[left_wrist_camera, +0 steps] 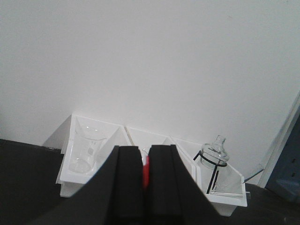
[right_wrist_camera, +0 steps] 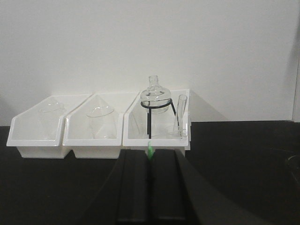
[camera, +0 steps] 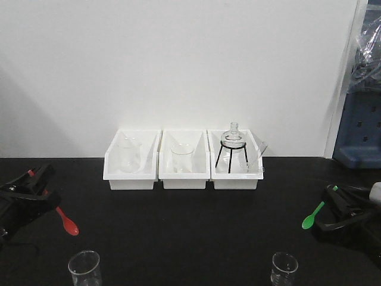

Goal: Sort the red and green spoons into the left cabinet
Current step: 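Lift the green spoon out of its beaker with the right gripper, then drive the base away from the bench toward the white cabinet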

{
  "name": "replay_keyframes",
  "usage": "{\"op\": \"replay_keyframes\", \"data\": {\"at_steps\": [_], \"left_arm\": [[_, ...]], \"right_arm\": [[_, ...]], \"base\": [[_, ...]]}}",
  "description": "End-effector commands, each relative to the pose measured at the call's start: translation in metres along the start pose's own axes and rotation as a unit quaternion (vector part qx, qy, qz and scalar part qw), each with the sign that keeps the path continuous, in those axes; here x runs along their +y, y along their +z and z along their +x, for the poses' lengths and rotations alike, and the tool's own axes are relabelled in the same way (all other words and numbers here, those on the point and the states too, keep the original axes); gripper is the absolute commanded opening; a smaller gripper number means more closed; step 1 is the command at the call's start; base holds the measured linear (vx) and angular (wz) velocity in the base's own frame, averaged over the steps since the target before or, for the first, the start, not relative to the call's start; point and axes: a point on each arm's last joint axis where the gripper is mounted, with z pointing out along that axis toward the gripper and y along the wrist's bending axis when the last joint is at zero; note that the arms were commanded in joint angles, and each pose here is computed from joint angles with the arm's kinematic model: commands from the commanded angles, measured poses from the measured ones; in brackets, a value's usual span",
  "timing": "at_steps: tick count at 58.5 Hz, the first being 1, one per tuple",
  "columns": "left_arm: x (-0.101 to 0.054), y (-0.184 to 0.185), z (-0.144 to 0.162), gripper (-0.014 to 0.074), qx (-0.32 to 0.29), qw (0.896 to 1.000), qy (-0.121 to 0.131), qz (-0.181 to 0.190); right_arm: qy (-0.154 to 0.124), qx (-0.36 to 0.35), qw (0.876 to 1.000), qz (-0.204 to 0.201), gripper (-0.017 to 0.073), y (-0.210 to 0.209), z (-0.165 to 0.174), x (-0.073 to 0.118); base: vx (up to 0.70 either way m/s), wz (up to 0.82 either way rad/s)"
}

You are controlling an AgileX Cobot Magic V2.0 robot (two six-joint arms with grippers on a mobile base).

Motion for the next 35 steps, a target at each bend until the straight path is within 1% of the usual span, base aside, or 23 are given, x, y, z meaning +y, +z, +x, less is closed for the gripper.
{"op": "replay_keyframes", "data": {"at_steps": [1, 18, 35], "left_arm": [[-0.0108, 0.0001, -0.0228, -0.0003, -0.063, 0.998, 0.001, 0.028], [-0.0108, 0.0001, -0.0228, -0.0003, -0.063, 0.998, 0.001, 0.028], [-0.0108, 0.0001, -0.0228, -0.0003, -0.063, 0.998, 0.001, 0.028]], "right_arm": [[-0.007, -0.064, 0.998, -0.012, -0.0006, -0.002, -0.0221, 0.003], [-0.007, -0.064, 0.998, -0.012, -0.0006, -0.002, -0.0221, 0.003], [-0.007, -0.064, 0.998, -0.012, -0.0006, -0.002, -0.0221, 0.003]], "base": [[-0.02, 0.01], [-0.06, -0.03], [-0.14, -0.06]]}}
